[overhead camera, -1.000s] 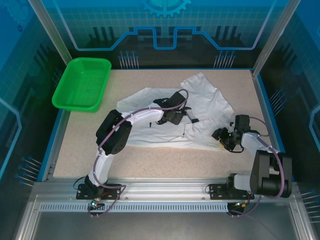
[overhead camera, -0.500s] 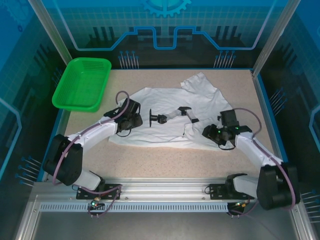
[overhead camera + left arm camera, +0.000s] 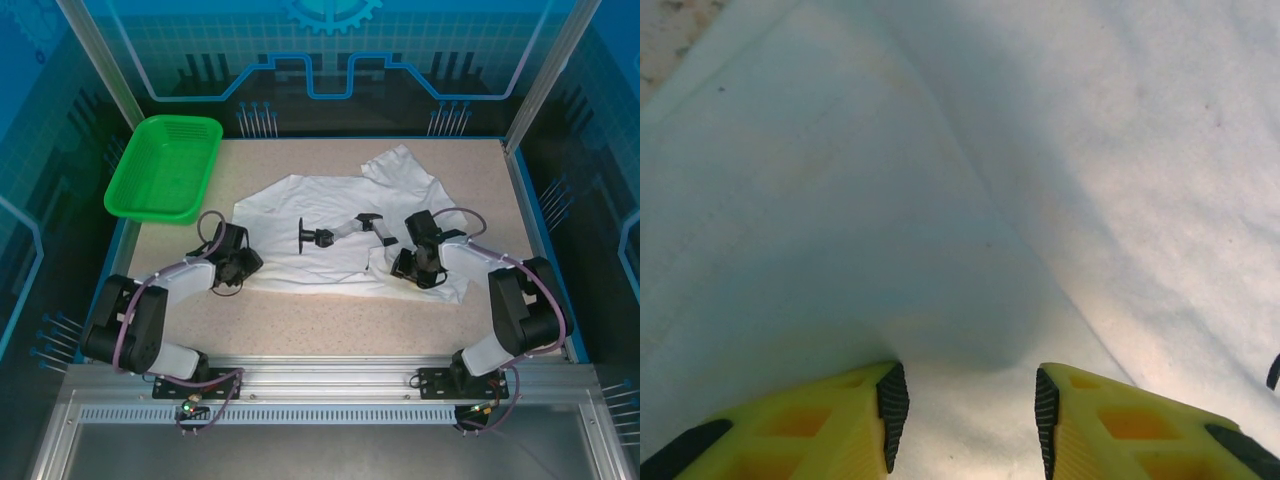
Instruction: Fold and stack the t-shirts
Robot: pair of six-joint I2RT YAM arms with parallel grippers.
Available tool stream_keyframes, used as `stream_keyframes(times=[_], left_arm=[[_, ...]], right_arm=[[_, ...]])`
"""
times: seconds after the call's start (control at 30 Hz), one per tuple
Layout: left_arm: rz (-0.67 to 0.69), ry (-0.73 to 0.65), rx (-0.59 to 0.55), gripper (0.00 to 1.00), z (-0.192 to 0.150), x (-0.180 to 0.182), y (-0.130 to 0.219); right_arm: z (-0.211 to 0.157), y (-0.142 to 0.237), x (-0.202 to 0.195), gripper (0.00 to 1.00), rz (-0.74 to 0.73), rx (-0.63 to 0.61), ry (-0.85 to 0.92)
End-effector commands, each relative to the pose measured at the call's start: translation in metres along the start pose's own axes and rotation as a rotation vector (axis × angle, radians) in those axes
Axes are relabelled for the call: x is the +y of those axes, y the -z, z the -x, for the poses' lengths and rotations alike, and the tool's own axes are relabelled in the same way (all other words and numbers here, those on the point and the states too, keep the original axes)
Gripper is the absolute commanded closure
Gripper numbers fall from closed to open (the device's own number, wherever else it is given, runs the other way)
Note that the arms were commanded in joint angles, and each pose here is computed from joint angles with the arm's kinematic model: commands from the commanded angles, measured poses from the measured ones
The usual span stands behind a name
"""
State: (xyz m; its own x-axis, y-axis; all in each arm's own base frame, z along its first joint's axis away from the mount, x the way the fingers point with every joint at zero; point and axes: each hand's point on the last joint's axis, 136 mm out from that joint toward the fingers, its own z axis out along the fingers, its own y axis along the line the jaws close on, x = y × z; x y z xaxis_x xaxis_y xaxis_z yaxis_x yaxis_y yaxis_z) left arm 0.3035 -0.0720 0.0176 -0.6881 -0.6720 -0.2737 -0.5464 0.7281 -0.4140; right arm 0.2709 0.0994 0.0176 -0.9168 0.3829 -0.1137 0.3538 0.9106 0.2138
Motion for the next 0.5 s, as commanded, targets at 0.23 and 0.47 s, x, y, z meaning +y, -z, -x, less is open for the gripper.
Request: stream_keyframes(times=[0.23, 0.47], left_arm=[[0.082, 0.049, 0.112, 0.57, -0.049, 0.056, 0.015], [0.114, 0.078, 0.113, 0.57, -0.064, 0.077, 0.036]], right_arm=[[-0.055, 0.005, -0.037, 0.53, -0.121, 0.113, -0.006], [-0.076, 0.011, -0.054, 0.5, -0.121, 0.12, -0.014]])
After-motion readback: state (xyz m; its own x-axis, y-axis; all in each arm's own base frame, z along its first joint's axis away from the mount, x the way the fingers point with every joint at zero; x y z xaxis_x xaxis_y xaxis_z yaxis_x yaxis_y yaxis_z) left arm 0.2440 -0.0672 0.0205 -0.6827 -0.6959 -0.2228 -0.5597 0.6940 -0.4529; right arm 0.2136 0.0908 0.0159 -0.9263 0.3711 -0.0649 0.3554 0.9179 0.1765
